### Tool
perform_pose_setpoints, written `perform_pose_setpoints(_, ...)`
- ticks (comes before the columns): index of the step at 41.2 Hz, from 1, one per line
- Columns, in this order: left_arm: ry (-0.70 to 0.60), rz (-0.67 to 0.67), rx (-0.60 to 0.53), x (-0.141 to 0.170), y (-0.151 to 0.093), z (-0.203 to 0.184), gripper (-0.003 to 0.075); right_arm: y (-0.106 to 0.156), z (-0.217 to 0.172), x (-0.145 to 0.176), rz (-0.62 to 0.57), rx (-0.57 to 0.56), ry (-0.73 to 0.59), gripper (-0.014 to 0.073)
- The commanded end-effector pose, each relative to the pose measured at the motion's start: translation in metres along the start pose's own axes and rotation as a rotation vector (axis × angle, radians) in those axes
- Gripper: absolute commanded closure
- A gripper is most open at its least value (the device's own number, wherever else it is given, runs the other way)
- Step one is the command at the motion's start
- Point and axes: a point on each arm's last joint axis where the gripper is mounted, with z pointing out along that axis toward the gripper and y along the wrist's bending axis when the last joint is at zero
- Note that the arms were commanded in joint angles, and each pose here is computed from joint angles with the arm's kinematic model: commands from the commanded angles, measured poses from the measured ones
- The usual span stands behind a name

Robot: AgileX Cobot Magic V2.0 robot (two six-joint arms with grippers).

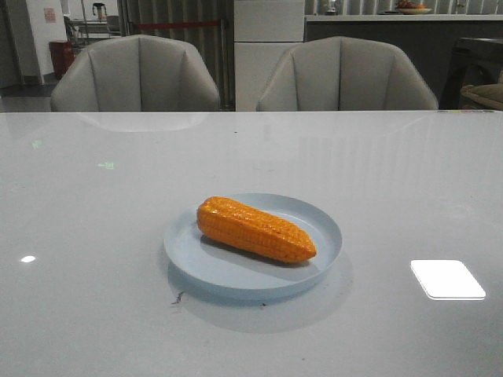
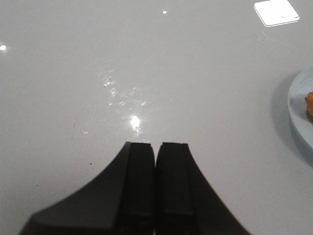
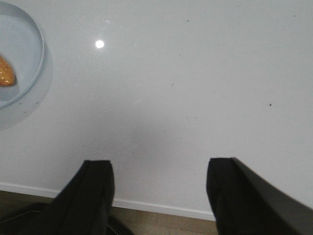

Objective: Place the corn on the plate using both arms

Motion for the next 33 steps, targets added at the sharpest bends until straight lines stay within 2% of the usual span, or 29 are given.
perform_pose_setpoints(1,-0.123,-0.014,-0.022,-0.017,0.0029,-0.0078,0.0634,0.0003,-0.0088,0.0007,0.009,0.012,-0.109,0.0085)
perform_pose_setpoints(33,-0.117,-0.019,-0.019,-0.0164,0.0026,-0.0078,0.0634,0.0011,-0.0067,0.0083,0.009,0.008,-0.081,0.0085)
